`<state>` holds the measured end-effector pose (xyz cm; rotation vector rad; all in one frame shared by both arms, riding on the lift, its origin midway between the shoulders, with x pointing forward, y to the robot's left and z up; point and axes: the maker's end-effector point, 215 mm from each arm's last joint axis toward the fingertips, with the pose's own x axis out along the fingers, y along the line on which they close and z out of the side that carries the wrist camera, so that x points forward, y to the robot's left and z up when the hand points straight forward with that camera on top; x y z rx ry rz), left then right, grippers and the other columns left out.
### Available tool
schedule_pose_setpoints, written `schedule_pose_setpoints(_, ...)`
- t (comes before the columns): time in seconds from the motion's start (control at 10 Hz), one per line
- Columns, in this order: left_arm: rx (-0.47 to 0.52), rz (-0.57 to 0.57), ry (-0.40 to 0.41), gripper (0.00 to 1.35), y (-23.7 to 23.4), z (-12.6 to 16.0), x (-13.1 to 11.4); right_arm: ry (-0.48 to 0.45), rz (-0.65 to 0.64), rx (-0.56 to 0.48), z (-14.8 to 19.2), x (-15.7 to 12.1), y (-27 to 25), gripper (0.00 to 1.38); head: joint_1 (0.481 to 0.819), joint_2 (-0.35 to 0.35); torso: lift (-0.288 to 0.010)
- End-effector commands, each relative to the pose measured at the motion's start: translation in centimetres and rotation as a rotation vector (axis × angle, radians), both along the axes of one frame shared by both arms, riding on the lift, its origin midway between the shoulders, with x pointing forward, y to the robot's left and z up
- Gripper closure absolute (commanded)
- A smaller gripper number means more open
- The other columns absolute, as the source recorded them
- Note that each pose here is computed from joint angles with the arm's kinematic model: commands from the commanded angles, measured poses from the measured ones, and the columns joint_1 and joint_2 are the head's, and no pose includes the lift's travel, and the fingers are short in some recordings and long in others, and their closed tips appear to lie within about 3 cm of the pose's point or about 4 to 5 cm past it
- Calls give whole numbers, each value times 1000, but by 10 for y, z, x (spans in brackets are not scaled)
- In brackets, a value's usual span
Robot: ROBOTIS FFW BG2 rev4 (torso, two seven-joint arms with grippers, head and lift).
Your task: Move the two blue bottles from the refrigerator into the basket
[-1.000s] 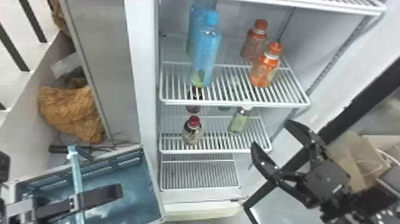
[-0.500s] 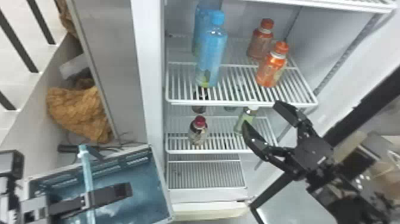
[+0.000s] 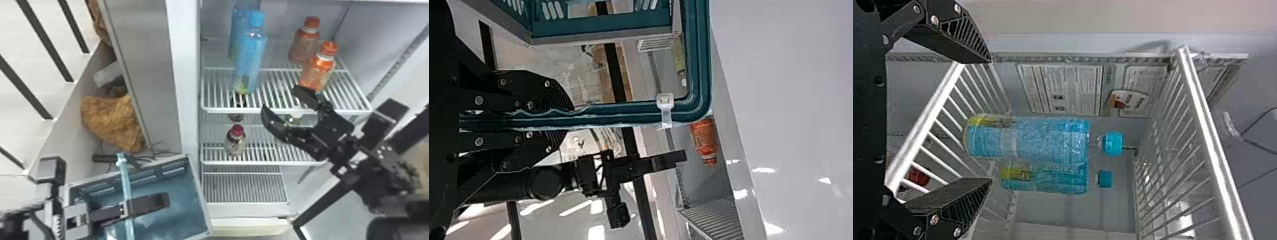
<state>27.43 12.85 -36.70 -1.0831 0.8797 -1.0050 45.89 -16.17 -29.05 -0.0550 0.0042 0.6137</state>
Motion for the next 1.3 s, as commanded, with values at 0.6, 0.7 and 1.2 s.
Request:
schedule_pose_setpoints(0.6, -21, -27, 9, 1202, -9, 0, 2, 51, 31, 39, -10, 82, 32, 199, 695, -12, -10)
schedule_pose_setpoints(0.7, -21, -29, 7, 1202, -10, 0, 3, 49, 30, 40, -8, 91, 33, 199, 695, -12, -10)
schedule_pose_setpoints(1.2, -38, -43, 4, 1202, -16, 3, 7, 47, 61, 34, 0, 127, 53, 203, 695, 2, -10)
